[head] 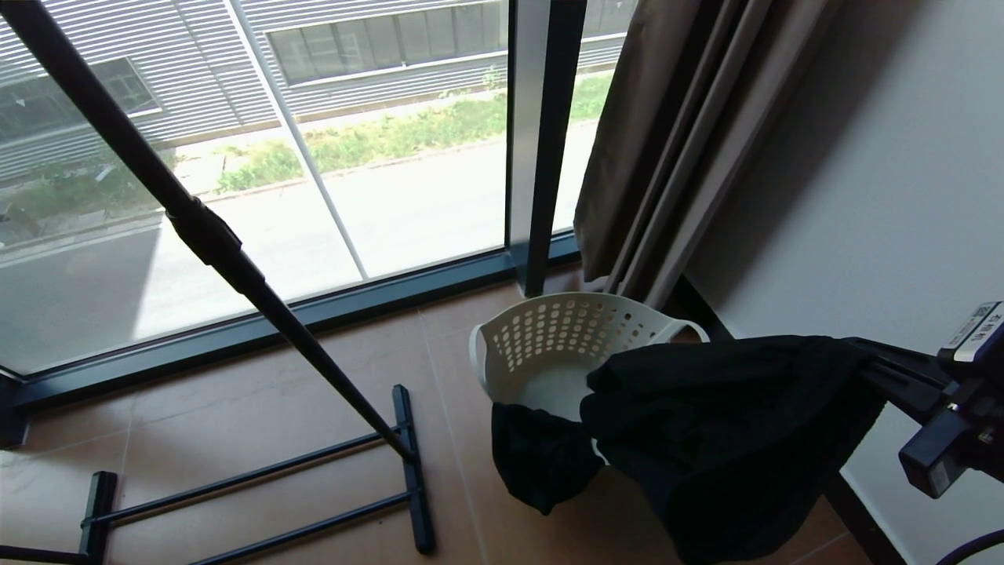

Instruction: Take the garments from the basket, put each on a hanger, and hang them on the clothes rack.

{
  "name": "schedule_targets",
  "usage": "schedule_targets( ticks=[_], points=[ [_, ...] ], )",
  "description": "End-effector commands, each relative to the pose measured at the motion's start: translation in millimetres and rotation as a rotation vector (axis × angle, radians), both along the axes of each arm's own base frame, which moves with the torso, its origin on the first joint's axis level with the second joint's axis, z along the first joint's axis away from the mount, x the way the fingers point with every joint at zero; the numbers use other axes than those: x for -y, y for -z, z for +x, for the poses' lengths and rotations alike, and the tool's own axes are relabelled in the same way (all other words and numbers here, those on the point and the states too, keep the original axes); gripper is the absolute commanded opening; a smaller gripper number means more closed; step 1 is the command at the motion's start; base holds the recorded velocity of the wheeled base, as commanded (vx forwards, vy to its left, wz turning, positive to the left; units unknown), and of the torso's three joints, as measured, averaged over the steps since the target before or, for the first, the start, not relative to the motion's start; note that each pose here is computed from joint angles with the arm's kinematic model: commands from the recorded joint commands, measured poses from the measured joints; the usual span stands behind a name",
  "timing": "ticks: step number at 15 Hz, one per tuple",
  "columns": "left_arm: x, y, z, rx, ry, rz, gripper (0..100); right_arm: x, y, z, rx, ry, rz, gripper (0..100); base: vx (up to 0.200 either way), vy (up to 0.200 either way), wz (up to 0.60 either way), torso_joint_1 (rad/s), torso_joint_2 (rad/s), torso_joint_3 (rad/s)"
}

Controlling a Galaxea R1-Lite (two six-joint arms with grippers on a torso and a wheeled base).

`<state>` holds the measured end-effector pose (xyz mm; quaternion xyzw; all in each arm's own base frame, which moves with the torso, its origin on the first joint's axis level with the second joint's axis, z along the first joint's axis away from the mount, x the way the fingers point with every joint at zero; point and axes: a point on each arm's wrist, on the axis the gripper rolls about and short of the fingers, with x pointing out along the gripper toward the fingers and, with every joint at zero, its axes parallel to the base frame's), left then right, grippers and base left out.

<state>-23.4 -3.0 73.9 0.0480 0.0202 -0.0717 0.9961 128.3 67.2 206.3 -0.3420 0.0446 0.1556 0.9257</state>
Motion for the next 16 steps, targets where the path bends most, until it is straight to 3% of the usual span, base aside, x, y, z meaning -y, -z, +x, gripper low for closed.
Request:
schedule_targets(
  ticks=[1, 8, 16],
  points=[
    [0.0, 0.0, 0.0, 0.000, 0.000, 0.000, 100, -0.3, -0.1, 0.4, 0.000, 0.000, 0.001, 0, 0.000, 0.000, 0.00, 0.002, -0.08, 0.119],
    [0.0, 0.0, 0.0, 0.000, 0.000, 0.000, 100, -0.2, 2.3, 0.3, -0.008, 0.002, -0.004, 0, 0.000, 0.000, 0.00, 0.079, -0.40, -0.115],
    [0.0, 0.0, 0.0, 0.000, 0.000, 0.000, 100, -0.1, 3.4, 0.1, -0.012, -0.002, -0.007, 0, 0.000, 0.000, 0.00, 0.158, -0.50, -0.151]
  ],
)
